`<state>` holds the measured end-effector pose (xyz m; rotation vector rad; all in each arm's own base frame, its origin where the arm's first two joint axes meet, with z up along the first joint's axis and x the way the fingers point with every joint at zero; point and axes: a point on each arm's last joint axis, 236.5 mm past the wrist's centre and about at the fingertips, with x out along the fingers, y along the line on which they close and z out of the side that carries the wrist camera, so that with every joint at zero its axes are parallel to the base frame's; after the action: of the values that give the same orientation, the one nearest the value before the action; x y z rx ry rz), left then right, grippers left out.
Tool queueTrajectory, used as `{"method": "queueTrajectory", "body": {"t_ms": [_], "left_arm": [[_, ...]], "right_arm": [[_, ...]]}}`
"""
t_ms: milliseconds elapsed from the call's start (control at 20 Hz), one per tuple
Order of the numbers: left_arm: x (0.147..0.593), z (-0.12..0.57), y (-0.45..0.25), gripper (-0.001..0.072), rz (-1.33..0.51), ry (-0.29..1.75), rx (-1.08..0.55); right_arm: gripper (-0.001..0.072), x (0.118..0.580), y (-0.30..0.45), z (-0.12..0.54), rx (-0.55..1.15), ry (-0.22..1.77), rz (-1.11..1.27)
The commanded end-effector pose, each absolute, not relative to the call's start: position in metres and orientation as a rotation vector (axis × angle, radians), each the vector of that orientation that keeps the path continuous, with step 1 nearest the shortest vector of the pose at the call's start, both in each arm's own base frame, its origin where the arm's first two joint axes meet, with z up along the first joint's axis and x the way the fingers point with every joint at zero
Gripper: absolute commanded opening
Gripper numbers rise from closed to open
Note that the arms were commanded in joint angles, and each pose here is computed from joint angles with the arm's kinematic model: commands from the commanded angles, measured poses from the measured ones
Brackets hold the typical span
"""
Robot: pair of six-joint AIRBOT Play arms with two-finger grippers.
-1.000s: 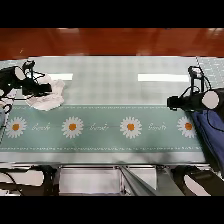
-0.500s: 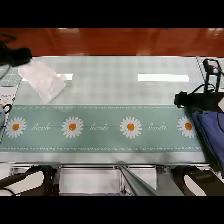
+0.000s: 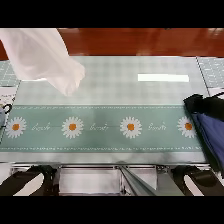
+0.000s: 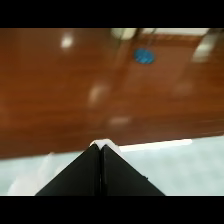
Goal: Fold the shirts.
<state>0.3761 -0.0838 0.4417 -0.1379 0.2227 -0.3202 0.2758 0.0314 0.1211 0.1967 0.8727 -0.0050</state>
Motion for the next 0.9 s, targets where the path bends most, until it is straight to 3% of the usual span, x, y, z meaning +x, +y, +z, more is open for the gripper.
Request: {"method": "queueTrajectory", "body": {"t_ms": [0,200,550,850], "left_arm": [[0.327,0.504,-0.125,0.0019,-0.461,0.071,-0.123],[0.309,0.476,-0.167,0.0019,-0.588,0.178,-0.103],[0.277,0.312,-0.330,0.0019,-0.933,0.526,-0.114],[0.270,0.120,-0.363,0.0020,-0.883,0.878,-0.041]], "right_arm": [[0.0402,0.264,0.036,0.128,0.216,0.869,0.015],[0.0402,0.259,0.040,0.128,0.229,0.877,0.030],[0.0402,0.257,0.040,0.127,0.230,0.886,0.028],[0.0402,0.258,0.051,0.130,0.213,0.877,0.089]]}}
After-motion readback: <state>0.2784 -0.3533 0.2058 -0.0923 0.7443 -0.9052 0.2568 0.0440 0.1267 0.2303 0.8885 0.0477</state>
